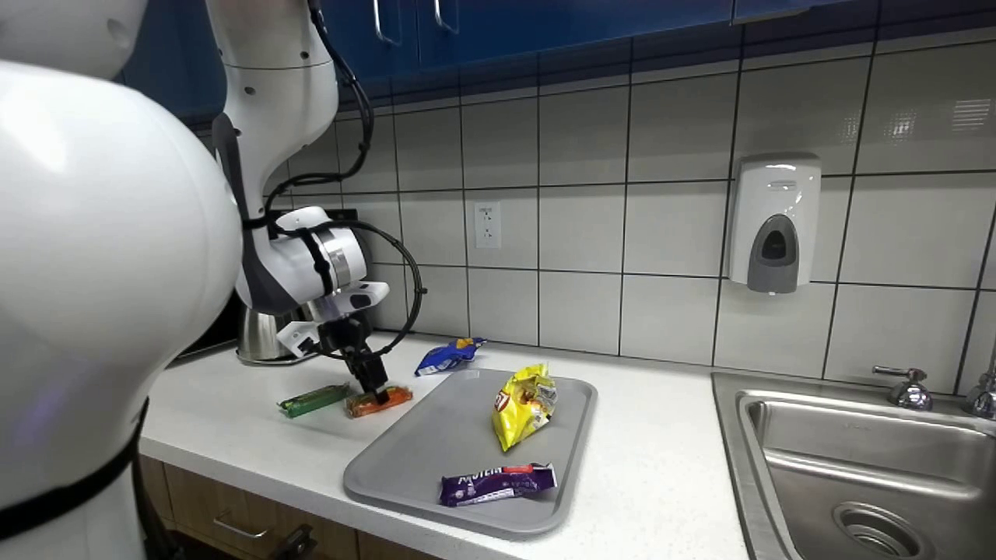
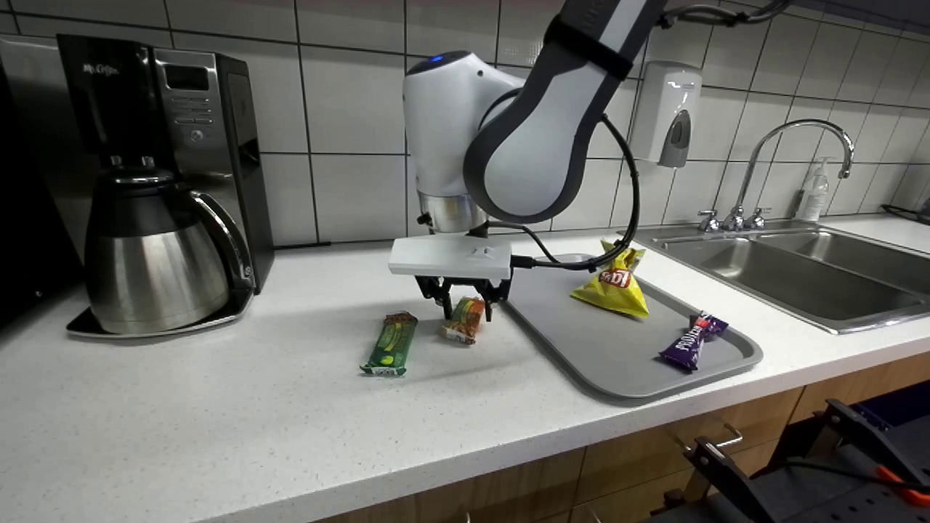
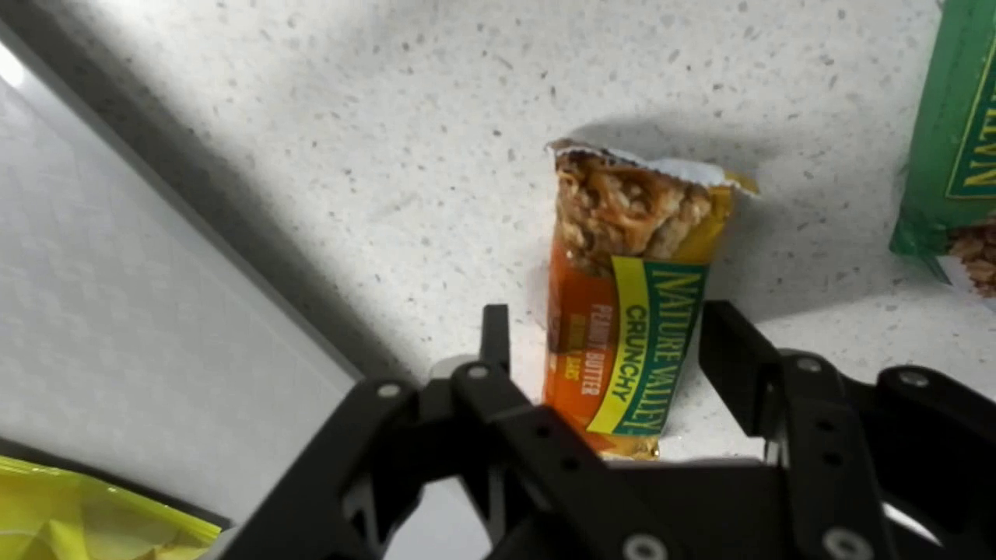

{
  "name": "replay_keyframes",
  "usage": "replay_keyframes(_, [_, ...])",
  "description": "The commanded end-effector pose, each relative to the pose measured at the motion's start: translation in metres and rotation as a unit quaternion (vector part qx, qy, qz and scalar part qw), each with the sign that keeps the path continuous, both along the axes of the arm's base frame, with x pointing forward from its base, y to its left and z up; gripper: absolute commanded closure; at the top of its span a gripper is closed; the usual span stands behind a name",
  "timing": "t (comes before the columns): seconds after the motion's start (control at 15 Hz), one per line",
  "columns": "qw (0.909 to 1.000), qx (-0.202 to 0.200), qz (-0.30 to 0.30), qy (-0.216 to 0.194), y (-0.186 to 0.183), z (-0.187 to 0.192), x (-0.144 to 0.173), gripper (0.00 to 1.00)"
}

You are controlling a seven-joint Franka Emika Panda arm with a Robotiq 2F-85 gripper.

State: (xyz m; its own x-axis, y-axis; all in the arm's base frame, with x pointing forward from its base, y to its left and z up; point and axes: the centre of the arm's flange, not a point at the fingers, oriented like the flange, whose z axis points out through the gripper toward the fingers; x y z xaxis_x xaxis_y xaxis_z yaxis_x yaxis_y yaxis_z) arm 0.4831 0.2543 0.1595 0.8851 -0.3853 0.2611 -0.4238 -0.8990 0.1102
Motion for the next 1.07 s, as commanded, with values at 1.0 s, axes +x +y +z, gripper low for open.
replay_keyframes(1.0, [0.9991, 0.001, -0.021, -0.036, -0.023, 0.051, 0.012, 0.00])
